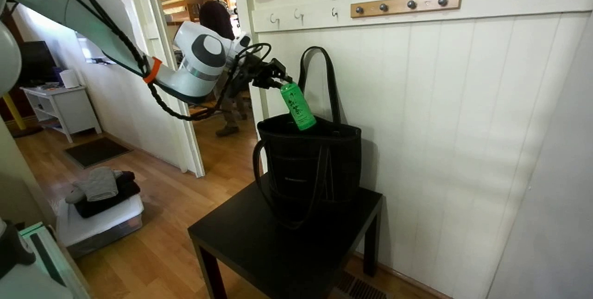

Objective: Remove the green bottle from the big pocket to the small pocket in the front of the bag

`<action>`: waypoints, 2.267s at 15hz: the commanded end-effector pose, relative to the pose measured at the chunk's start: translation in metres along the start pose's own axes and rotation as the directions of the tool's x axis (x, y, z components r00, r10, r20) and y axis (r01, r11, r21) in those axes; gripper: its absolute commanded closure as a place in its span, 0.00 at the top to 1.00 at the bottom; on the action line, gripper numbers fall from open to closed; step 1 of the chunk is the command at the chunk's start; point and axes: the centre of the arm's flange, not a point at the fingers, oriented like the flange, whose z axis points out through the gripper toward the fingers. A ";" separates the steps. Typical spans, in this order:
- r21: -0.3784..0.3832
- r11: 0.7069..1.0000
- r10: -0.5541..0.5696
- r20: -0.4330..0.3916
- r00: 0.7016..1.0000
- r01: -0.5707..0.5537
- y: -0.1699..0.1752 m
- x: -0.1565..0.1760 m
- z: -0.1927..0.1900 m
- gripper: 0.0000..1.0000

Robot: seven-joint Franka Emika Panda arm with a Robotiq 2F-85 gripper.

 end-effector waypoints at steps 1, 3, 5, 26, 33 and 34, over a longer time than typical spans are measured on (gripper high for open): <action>-0.041 0.997 0.059 0.027 0.998 -0.058 -0.002 -0.019 -0.025 0.24; -0.055 0.994 0.096 0.034 0.995 -0.094 -0.001 -0.026 -0.034 0.24; -0.063 0.990 0.128 0.039 0.991 -0.126 0.000 -0.033 -0.043 0.24; 0.345 0.913 0.220 0.028 0.975 -0.216 0.022 -0.061 0.038 0.24; 0.381 0.917 0.113 0.047 0.992 -0.122 0.027 -0.071 0.070 0.24; 0.381 0.919 0.096 0.032 0.995 -0.101 0.028 -0.073 0.074 0.24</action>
